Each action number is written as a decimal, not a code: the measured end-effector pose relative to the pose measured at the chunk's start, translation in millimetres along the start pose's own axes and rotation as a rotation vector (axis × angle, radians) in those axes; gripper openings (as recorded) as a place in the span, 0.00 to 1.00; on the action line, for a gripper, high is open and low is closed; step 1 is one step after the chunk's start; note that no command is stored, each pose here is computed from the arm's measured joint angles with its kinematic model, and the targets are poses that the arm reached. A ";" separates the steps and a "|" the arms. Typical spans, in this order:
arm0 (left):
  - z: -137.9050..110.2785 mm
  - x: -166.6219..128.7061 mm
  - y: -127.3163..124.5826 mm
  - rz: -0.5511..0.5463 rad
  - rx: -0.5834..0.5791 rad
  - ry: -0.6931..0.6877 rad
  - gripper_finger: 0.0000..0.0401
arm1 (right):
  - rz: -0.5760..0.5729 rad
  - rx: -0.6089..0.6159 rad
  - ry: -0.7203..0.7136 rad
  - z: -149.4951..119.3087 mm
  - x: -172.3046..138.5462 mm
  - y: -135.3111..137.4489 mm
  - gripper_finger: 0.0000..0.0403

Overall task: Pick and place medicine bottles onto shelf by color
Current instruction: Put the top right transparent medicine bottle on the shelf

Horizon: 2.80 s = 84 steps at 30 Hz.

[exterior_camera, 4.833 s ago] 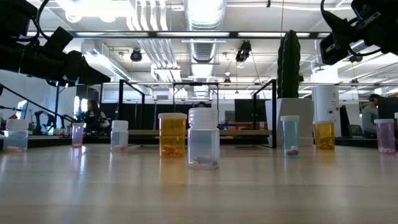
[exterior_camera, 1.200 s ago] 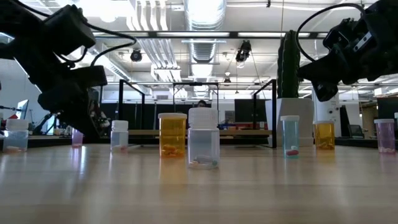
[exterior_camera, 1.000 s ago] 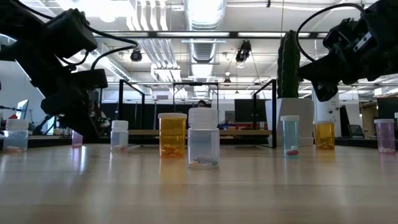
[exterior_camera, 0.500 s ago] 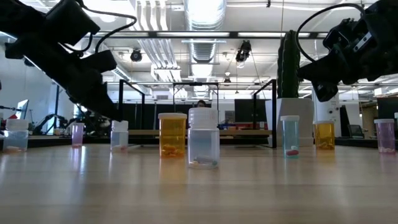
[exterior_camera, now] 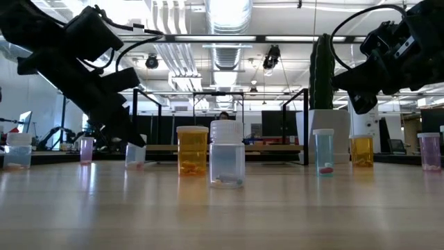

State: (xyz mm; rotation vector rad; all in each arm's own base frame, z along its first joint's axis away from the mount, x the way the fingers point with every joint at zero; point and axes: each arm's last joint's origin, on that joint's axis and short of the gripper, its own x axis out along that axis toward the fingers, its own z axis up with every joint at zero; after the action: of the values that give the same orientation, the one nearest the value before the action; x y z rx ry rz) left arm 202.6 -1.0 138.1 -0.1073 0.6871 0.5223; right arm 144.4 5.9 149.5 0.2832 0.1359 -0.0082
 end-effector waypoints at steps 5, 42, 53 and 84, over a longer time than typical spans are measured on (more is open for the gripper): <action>6.4 1.9 -3.9 -0.017 0.003 0.008 0.29 | -0.001 -0.001 0.002 -0.2 0.0 -0.1 0.02; 223.4 143.5 69.7 0.505 -0.525 -0.269 0.29 | -0.018 -0.001 0.000 -0.5 0.3 -0.7 0.02; 209.8 161.2 83.6 0.565 -0.549 -0.210 0.29 | -0.019 -0.001 0.000 -0.5 0.3 -0.7 0.02; 196.1 164.7 103.2 0.510 -0.586 -0.061 0.41 | -0.019 -0.001 -0.001 -0.3 0.3 -0.6 0.02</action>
State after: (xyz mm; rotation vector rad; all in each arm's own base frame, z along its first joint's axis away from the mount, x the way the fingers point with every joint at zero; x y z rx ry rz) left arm 372.0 209.9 193.6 -0.4697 0.4807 1.2059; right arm 144.6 5.3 149.0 0.2809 0.1372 -0.0273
